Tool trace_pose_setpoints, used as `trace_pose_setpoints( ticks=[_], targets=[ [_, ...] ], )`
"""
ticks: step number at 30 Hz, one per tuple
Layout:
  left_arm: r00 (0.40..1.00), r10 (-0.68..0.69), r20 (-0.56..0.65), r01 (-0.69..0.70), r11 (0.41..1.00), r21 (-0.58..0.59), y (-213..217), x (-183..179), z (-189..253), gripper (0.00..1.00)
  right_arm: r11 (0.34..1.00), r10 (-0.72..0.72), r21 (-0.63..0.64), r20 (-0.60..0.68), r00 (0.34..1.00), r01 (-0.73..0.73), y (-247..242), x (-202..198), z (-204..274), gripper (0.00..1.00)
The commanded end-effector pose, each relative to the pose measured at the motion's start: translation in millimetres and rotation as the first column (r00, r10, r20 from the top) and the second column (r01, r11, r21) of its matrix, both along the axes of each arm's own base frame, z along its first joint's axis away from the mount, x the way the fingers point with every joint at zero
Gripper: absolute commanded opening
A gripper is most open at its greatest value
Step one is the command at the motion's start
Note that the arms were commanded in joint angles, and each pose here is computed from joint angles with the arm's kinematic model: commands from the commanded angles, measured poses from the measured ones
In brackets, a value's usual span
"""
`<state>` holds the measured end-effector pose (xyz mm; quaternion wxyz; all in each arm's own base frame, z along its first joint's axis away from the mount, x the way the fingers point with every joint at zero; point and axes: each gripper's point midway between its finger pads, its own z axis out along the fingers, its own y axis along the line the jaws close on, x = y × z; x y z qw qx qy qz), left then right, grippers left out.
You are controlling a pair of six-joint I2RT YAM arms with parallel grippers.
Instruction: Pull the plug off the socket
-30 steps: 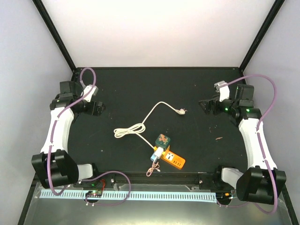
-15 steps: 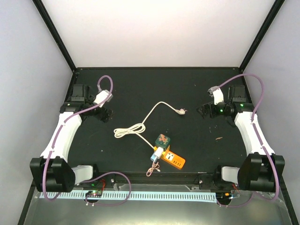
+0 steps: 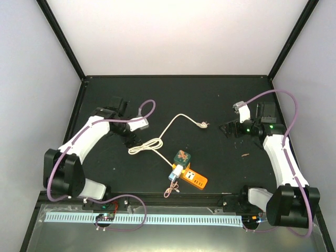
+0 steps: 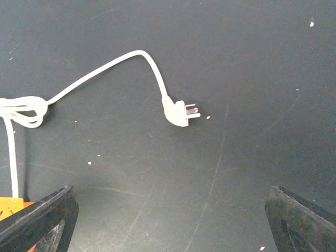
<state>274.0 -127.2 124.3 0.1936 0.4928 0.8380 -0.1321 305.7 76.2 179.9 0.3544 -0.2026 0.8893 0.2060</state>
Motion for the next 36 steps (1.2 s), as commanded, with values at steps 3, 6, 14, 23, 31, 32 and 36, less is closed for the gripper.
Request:
trace_pose_setpoints(
  ticks=[3, 6, 14, 23, 31, 32, 36],
  targets=[
    [0.998, -0.059, -0.029, 0.061, 0.993, 0.096, -28.7, 16.8, -13.2, 0.73, 0.999, 0.012, 0.043, 0.046, 0.999, -0.014, 8.3, -8.2, 9.6, 1.0],
    [0.997, -0.059, -0.044, 0.066, 0.986, 0.155, -36.7, 23.7, -28.7, 0.67, 0.998, -0.002, 0.055, 0.028, 1.0, 0.001, 8.2, -9.7, 8.8, 1.0],
    [0.995, -0.089, -0.043, 0.096, 0.97, 0.223, -52.9, 32.3, -51.5, 0.62, 0.996, -0.018, 0.093, 0.034, 0.999, 0.015, 10.8, -12.0, 15.5, 1.0],
    [0.995, -0.083, -0.048, 0.093, 0.961, 0.259, -63.8, 41.1, -67.5, 0.46, 0.995, -0.024, 0.097, 0.069, 0.997, 0.017, 11.0, -18.0, 22.5, 1.0],
    [0.998, -0.048, -0.041, 0.058, 0.959, 0.279, -73.9, 51.7, -78.2, 0.25, 0.994, -0.033, 0.105, 0.109, 0.993, 0.022, 11.2, -21.3, 32.1, 1.0],
    [0.999, -0.039, -0.036, 0.048, 0.96, 0.277, -74.9, 54.5, -78.6, 0.21, 0.994, -0.033, 0.106, 0.108, 0.994, 0.022, 11.4, -21.3, 32.1, 1.0],
    [1.0, -0.004, -0.013, 0.007, 0.97, 0.243, -84.1, 67.1, -74.3, 0.02, 0.994, -0.03, 0.11, 0.102, 0.994, 0.018, 12.2, -21.7, 31.4, 1.0]
  ],
)
